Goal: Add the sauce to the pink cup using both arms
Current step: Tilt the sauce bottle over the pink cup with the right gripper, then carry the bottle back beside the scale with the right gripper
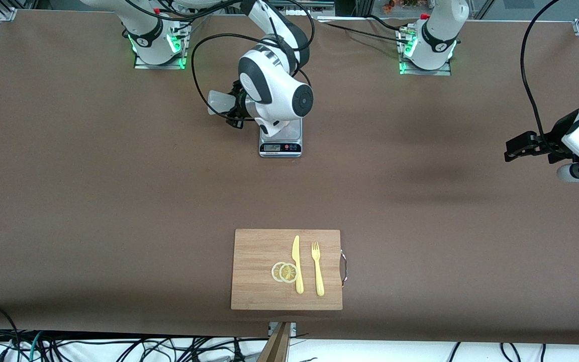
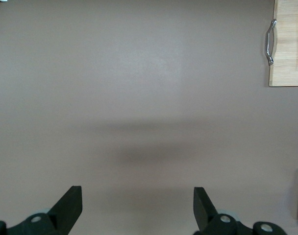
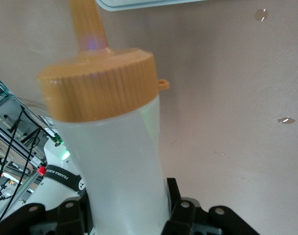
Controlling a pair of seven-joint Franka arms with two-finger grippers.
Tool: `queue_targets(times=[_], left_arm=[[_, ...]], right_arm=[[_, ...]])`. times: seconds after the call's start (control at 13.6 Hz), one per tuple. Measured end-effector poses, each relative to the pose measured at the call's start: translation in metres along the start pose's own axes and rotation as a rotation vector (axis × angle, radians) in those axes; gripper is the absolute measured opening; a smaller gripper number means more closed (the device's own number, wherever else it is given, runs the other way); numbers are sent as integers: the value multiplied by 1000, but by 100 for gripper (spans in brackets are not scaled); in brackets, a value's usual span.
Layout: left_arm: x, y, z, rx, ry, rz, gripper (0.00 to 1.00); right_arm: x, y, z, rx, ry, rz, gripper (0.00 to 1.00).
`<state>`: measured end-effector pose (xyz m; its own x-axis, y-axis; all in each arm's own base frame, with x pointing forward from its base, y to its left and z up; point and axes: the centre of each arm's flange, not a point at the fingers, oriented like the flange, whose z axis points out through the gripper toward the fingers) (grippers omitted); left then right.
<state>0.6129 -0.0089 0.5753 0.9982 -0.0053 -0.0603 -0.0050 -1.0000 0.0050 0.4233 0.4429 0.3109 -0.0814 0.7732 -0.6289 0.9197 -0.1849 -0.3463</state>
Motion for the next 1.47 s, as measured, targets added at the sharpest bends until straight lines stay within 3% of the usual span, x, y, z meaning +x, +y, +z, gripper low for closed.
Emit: queue_targets(times=[0.44,0.96,1.18,1.47], left_arm=[[0,1,0,0,0,3,100],[1,3,2,0,-2,6,100],[1,3,2,0,-2,6,100],[1,3,2,0,-2,7,100]], right_arm=[[-47,19,-39,30,288,-56,55],[-151,90,-18,20,713,-207,57],[-208,137,6,30,948,-306,58],[-282,190,60,-22,1261,-405,58]])
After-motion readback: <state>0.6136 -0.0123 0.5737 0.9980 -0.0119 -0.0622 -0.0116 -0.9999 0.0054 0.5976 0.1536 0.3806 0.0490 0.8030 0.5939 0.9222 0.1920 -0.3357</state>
